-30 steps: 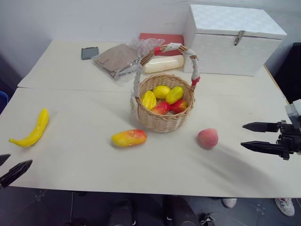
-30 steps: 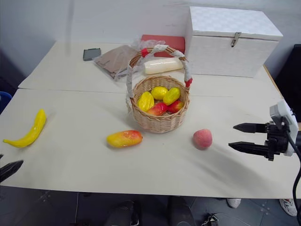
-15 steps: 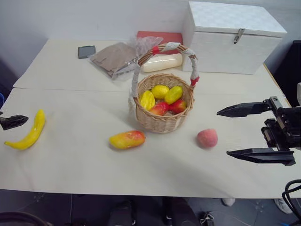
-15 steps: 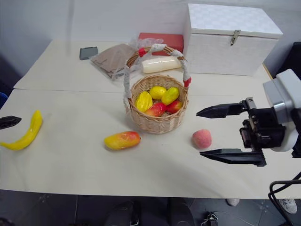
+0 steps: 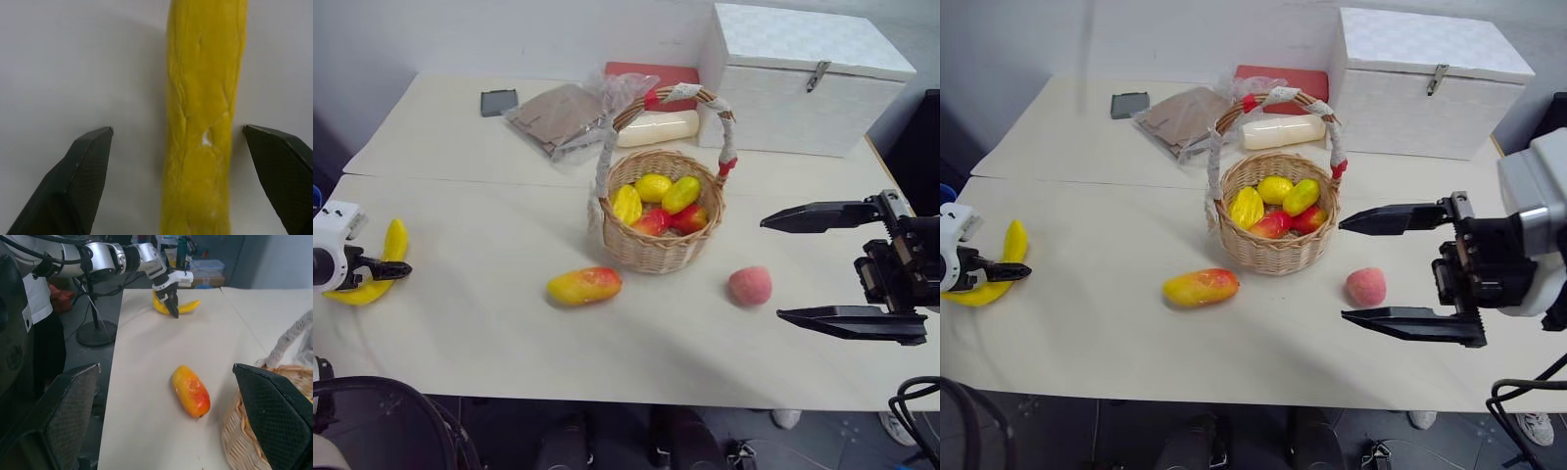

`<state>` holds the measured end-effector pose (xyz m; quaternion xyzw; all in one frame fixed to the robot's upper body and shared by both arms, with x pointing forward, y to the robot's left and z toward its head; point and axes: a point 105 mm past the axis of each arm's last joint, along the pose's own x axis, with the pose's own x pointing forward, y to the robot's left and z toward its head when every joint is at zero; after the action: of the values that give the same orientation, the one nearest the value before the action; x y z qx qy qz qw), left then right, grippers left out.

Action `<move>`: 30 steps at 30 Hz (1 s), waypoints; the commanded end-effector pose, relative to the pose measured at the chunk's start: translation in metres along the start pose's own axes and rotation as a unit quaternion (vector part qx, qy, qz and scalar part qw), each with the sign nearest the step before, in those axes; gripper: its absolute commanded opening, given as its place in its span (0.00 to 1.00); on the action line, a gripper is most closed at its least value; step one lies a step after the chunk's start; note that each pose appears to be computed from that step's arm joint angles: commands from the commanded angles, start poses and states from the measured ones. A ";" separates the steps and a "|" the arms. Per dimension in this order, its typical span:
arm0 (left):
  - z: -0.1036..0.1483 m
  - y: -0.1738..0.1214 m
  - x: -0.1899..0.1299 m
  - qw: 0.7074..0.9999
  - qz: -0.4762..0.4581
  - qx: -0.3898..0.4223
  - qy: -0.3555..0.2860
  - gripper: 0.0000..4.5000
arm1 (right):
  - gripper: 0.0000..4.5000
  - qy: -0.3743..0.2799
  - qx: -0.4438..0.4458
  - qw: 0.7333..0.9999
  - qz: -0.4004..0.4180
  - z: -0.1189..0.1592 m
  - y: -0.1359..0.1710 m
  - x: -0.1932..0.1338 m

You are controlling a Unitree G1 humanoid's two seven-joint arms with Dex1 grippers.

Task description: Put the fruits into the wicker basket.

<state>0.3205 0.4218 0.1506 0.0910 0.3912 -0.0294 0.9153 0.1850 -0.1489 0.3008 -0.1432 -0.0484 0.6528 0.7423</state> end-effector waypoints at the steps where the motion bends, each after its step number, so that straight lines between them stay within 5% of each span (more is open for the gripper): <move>1: -0.009 0.005 0.004 1.000 0.015 0.014 0.023 0.90 | 1.00 -0.008 -0.031 0.999 -0.023 0.010 -0.002 -0.003; 12: 0.002 -0.017 0.008 0.996 -0.055 0.073 0.008 0.22 | 1.00 0.012 -0.029 0.997 -0.069 -0.003 -0.012 -0.010; 18: 0.035 -0.098 -0.027 0.951 -0.231 0.194 -0.065 0.21 | 1.00 0.006 -0.006 0.992 -0.127 -0.014 -0.021 -0.018; 26: 0.087 -0.260 -0.119 0.795 -0.497 0.309 -0.159 0.21 | 1.00 0.003 0.020 0.982 -0.188 -0.034 -0.015 -0.021; 30: 0.139 -0.314 -0.101 0.810 -0.484 0.239 -0.231 0.21 | 1.00 -0.004 0.028 0.976 -0.215 -0.040 -0.009 -0.019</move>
<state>0.2931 0.0903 0.2771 0.1093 0.1295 -0.6282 0.7594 0.2072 -0.1782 0.2588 -0.0865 -0.0348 0.4873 0.8682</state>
